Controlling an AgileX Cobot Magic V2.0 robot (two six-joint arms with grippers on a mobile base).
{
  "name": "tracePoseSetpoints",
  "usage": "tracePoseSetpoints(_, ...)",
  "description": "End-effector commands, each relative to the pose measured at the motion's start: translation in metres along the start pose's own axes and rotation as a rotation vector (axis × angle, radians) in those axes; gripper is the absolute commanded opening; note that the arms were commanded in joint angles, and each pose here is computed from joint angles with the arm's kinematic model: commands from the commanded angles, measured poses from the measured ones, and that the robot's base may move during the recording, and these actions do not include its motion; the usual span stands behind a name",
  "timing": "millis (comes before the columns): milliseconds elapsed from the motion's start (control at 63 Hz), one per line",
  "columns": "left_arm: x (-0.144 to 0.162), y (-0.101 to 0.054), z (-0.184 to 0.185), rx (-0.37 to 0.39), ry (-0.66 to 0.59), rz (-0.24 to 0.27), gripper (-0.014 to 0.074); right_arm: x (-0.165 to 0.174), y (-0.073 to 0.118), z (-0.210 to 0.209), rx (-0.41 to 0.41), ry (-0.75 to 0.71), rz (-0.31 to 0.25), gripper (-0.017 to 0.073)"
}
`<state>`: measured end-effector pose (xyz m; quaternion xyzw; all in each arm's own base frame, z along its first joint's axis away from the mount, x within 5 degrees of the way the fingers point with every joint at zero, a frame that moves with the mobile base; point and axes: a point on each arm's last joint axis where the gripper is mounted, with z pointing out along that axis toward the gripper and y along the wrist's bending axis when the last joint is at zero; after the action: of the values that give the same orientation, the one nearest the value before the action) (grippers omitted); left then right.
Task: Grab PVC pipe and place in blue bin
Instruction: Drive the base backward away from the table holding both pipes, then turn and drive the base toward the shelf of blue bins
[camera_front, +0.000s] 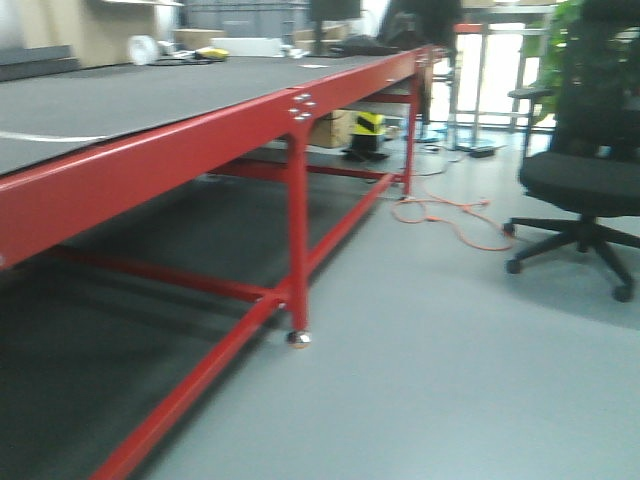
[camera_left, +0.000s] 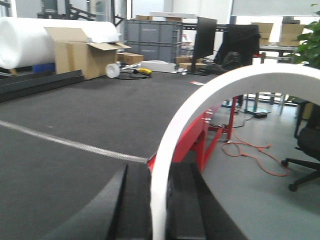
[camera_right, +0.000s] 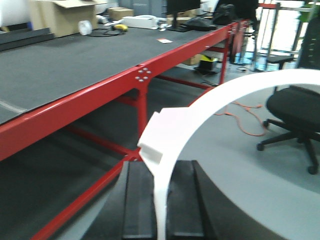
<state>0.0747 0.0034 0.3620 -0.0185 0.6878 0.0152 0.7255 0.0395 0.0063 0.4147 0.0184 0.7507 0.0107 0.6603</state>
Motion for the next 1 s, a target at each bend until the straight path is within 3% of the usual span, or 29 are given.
tracePoseSetpoints(0,-0.0033,-0.0004,-0.0016,0.006,-0.034,-0.012,-0.0111,-0.0019,-0.0010,0.0001,0.011,-0.024,-0.011,-0.0168)
tracePoseSetpoints(983,-0.0033,-0.0004,-0.0016,0.006,-0.034,-0.012,-0.0111,-0.0019,-0.0010,0.0001,0.011,-0.024,-0.011,-0.0168)
